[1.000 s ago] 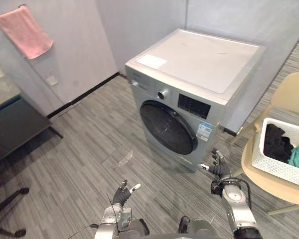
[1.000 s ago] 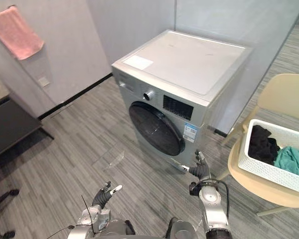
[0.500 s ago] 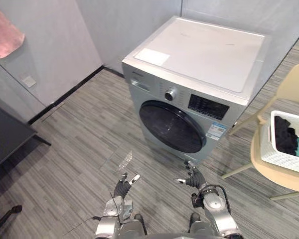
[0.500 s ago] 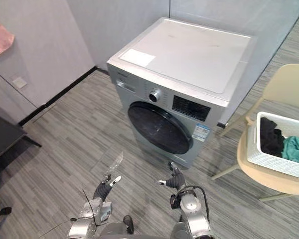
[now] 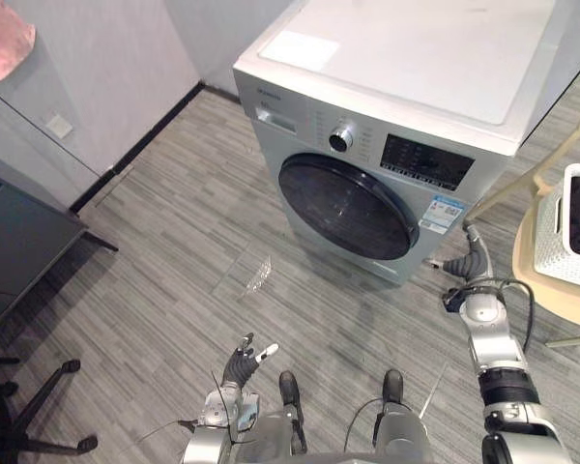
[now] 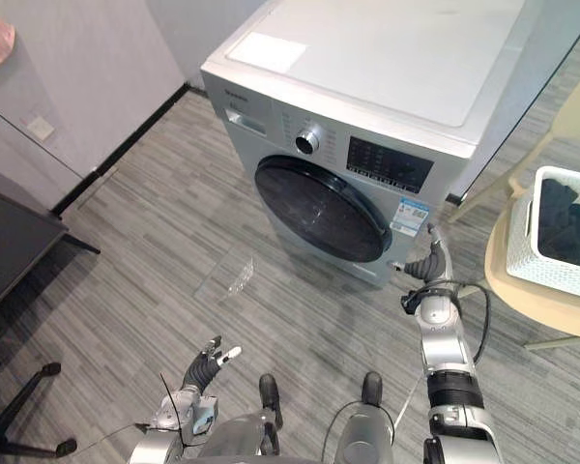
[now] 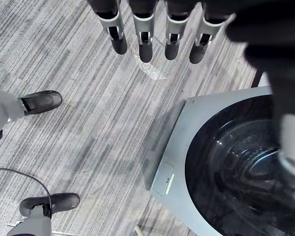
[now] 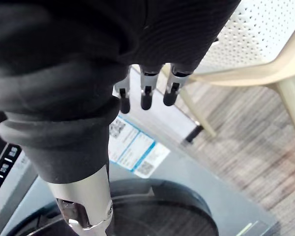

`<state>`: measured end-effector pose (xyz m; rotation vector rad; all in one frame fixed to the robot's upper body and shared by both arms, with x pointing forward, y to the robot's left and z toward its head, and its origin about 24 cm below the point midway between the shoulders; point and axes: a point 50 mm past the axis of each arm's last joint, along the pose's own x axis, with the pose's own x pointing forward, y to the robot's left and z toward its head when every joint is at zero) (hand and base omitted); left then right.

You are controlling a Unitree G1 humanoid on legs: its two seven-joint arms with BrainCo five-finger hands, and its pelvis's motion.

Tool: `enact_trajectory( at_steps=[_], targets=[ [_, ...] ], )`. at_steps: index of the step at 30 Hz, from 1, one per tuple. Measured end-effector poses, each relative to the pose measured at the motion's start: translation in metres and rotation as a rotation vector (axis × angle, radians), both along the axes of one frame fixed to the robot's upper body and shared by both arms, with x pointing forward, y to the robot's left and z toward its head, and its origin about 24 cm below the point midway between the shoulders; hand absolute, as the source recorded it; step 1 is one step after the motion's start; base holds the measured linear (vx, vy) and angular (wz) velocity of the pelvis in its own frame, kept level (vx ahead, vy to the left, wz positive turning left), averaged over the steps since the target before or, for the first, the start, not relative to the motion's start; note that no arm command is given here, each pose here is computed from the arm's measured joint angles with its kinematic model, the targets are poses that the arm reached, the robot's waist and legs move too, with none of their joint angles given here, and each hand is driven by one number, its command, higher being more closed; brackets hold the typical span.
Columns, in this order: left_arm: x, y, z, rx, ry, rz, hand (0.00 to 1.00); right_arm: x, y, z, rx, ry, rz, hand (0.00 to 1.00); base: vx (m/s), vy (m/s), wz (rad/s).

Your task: Pick up the laundry basket with both hands and put the clothes into the washing machine.

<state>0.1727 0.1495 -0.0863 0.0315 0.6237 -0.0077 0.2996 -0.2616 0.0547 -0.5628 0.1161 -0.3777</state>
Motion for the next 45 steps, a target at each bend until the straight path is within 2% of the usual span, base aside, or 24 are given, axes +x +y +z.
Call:
enact_trajectory(
  at_steps=[5,10,18,22,25,26,32,34,38,40,42,45],
  targets=[
    [0.009,-0.009,0.007,-0.064,-0.041,0.001,0.0,0.008,0.005,0.007,0.028,-0.026,-0.004,0.0,0.04,0.024,0.13],
    [0.022,-0.02,0.017,-0.118,-0.094,-0.006,0.0,0.036,0.016,0.035,0.069,-0.1,0.044,0.0,0.0,0.037,0.05],
    [0.029,-0.029,0.022,-0.129,-0.125,-0.036,0.0,0.043,0.035,0.037,0.123,-0.113,0.091,0.0,0.02,0.016,0.09],
    [0.032,-0.029,0.026,-0.131,-0.142,-0.034,0.0,0.055,0.035,0.052,0.115,-0.144,0.078,0.0,-0.04,0.015,0.01],
    [0.035,-0.031,0.029,-0.136,-0.159,-0.03,0.0,0.074,0.019,0.086,0.056,-0.178,0.051,0.0,-0.06,0.013,0.13],
    [0.037,-0.031,0.032,-0.144,-0.175,-0.025,0.0,0.081,0.008,0.116,0.008,-0.231,0.029,0.0,-0.08,0.012,0.23],
    [0.035,-0.032,0.032,-0.15,-0.181,-0.03,0.0,0.1,0.012,0.134,-0.127,-0.144,0.051,0.0,-0.01,0.005,0.1],
    [0.037,-0.032,0.034,-0.168,-0.201,-0.025,0.0,0.105,0.004,0.139,-0.241,-0.054,0.073,0.0,-0.02,0.015,0.06],
    [0.039,-0.034,0.036,-0.173,-0.212,-0.043,0.0,0.106,-0.014,0.163,-0.314,0.032,0.111,0.0,-0.08,0.005,0.09],
    [0.038,-0.037,0.036,-0.183,-0.206,-0.08,0.0,0.104,-0.013,0.161,-0.263,0.078,0.204,0.0,-0.05,-0.031,0.04],
    [0.035,-0.041,0.034,-0.191,-0.194,-0.137,0.0,0.1,-0.007,0.145,-0.108,0.1,0.33,0.0,0.0,-0.045,0.01],
    [0.036,-0.052,0.036,-0.211,-0.198,-0.235,0.0,0.088,0.029,0.084,0.15,0.243,0.573,0.0,0.06,-0.052,-0.12]
  ],
)
